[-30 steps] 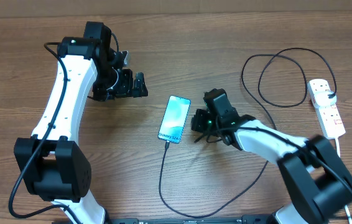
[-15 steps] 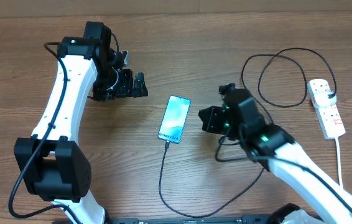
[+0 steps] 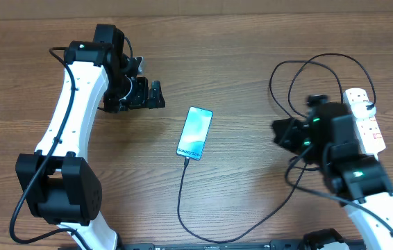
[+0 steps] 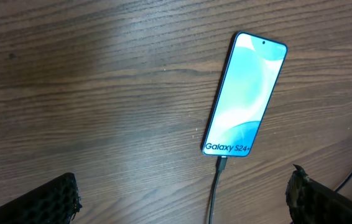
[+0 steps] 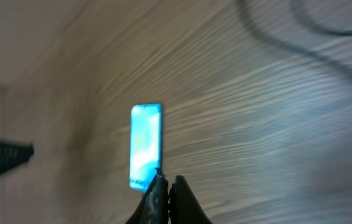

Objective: Plug charger to phone and switch on socket
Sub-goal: 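Move the right gripper over to the white power strip's switch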

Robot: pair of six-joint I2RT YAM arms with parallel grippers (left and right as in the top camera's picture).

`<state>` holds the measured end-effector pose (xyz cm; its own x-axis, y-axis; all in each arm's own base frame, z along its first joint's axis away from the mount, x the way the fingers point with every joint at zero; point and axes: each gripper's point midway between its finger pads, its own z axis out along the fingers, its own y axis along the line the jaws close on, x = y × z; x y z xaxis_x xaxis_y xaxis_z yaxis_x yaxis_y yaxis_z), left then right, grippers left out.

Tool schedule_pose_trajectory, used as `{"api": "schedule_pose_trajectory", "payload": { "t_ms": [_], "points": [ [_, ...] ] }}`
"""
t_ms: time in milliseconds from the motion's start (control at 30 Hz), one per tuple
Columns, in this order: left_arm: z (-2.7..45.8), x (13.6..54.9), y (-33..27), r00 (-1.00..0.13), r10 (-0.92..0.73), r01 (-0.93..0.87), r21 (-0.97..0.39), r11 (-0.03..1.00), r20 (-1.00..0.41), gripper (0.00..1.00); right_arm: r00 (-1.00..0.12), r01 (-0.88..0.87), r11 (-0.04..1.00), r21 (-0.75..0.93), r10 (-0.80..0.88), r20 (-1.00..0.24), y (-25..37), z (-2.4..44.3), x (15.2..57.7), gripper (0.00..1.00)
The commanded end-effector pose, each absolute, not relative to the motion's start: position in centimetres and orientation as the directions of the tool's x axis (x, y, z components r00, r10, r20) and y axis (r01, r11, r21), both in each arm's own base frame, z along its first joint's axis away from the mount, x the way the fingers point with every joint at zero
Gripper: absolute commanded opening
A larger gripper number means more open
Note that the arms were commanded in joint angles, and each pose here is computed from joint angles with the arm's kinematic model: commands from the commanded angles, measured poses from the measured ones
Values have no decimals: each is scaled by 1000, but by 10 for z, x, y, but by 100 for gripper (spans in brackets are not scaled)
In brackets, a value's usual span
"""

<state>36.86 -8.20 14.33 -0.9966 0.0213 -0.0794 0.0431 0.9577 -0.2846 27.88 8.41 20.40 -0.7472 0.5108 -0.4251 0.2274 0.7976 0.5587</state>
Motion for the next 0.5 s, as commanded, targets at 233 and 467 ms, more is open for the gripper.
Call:
{"api": "schedule_pose_trajectory", "payload": {
  "t_ms": [233, 467],
  "points": [
    [147, 369, -81, -996, 14, 39, -281, 959, -90, 100, -731, 363, 862, 355, 500, -465, -6, 287, 291, 4],
    [147, 369, -81, -996, 14, 39, -281, 959, -90, 100, -769, 516, 841, 160, 538, -346, -51, 268, 300, 4]
  ]
}}
